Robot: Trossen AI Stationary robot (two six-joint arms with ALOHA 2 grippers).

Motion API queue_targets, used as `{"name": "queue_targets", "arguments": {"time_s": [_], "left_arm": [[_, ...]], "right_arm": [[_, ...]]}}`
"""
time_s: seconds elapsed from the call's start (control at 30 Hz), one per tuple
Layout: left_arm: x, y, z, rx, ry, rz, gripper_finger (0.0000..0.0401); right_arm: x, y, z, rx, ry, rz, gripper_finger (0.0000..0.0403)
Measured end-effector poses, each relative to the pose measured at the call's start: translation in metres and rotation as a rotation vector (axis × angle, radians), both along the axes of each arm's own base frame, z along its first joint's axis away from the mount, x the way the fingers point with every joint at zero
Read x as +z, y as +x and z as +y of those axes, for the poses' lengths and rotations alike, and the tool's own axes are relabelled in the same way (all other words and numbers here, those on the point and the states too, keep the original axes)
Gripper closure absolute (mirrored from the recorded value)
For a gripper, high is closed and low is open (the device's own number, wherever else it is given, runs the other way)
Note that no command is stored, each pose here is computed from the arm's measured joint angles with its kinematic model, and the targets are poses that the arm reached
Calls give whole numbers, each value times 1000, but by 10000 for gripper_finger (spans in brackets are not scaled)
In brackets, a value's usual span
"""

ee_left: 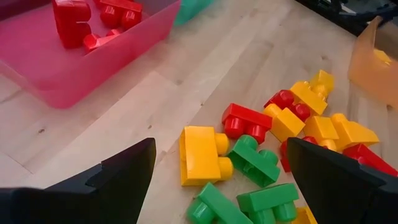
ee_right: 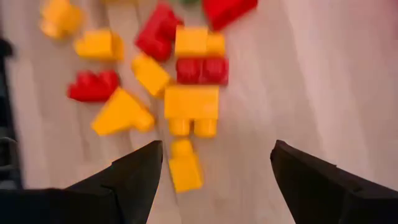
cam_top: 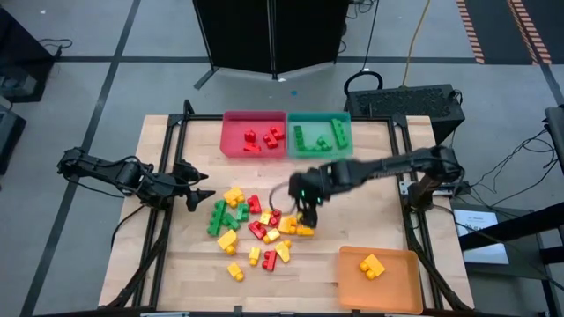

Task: Sort blocks
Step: Put the yellow game piece into the yellow bin

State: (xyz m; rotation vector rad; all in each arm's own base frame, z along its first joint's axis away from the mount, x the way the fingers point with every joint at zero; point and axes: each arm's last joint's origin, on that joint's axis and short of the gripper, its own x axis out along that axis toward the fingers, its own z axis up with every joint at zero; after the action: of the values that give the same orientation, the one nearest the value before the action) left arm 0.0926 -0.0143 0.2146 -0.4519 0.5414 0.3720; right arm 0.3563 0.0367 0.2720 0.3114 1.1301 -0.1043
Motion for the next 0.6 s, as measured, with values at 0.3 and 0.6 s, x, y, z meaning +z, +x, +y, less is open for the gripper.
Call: {"name": "queue_targets", "arguments": {"time_s": [0.3,0.6], "left_arm": [[-1,-1,0,-2,7,15,40],[-1,-1,0,1,3,14,40]], "right_arm": [[-61,-11,44,-42,56,-54,113],[-102,-24,46,-127,113,-112,112]]}}
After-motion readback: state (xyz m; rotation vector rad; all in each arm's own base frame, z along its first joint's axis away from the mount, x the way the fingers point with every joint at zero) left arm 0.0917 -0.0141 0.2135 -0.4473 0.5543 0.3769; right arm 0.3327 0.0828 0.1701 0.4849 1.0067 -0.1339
